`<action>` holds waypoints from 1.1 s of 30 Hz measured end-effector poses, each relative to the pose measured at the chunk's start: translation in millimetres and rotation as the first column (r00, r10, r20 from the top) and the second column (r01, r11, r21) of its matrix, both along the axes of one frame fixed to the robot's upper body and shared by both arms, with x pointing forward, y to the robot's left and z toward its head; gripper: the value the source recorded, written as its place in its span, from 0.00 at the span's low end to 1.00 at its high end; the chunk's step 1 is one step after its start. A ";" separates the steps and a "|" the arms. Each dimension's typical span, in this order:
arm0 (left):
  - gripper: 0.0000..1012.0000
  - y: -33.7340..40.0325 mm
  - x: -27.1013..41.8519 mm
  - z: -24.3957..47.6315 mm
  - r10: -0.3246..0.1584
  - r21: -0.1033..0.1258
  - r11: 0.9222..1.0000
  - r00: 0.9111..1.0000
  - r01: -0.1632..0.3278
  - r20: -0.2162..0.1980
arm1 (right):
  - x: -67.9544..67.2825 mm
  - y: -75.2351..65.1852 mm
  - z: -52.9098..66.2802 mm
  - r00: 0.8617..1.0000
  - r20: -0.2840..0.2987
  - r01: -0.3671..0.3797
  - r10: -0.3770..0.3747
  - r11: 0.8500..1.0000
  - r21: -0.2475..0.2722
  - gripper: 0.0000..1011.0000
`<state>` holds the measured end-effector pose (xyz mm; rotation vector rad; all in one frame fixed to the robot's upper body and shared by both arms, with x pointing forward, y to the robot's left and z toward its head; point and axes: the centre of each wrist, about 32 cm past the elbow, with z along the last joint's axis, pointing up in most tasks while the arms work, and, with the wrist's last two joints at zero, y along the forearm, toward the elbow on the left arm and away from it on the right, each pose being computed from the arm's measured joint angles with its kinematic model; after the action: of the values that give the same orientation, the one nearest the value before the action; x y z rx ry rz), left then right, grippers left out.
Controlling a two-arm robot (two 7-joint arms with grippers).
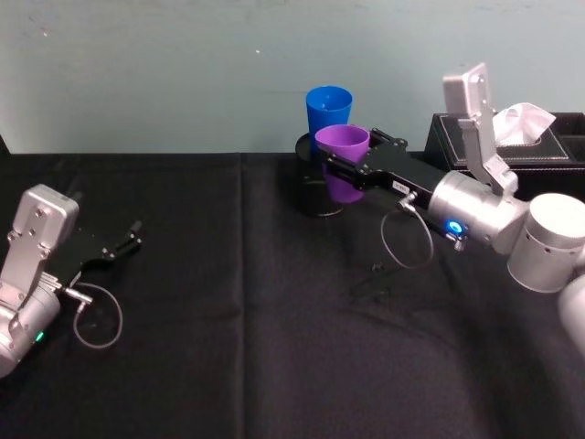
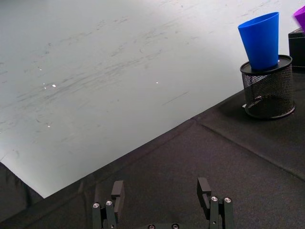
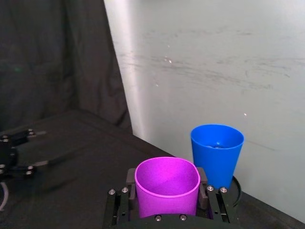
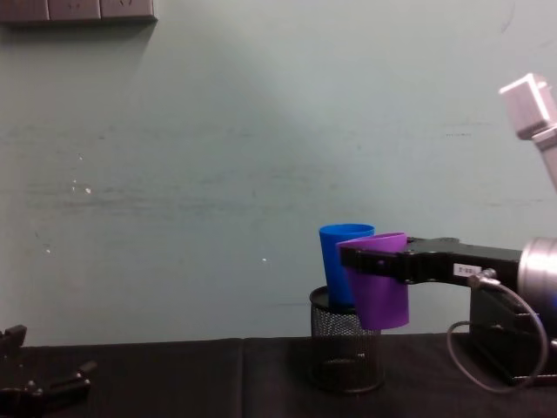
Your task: Pick up one cup with a gripper and tap it against the other cup.
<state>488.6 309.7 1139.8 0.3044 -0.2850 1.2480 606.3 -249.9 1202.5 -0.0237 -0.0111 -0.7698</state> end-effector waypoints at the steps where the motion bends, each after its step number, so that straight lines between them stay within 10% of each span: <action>1: 0.99 0.0 0.0 0.0 0.000 0.000 1.000 1.000 0.000 0.000 | -2.2 -1.3 0.0 1.000 0.003 -0.005 0.005 1.000 0.002 0.72; 13: 0.99 0.0 0.0 0.0 0.000 0.000 1.000 1.000 0.000 0.000 | -37.4 -25.5 -5.3 0.996 0.041 -0.085 0.084 0.996 0.021 0.72; 22: 0.99 0.0 0.0 0.0 0.000 0.000 1.000 1.000 0.000 0.000 | -68.3 -35.3 -35.0 0.993 0.015 -0.115 0.115 0.993 0.031 0.72; 33: 0.99 0.0 0.0 0.0 0.000 0.000 1.000 1.000 0.000 0.000 | -71.2 -34.1 -64.3 0.990 -0.006 -0.137 0.138 0.990 0.025 0.72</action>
<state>488.6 309.7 1139.8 0.3043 -0.2851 1.2480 535.1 -284.0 1138.2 -0.0026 0.0040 -0.6317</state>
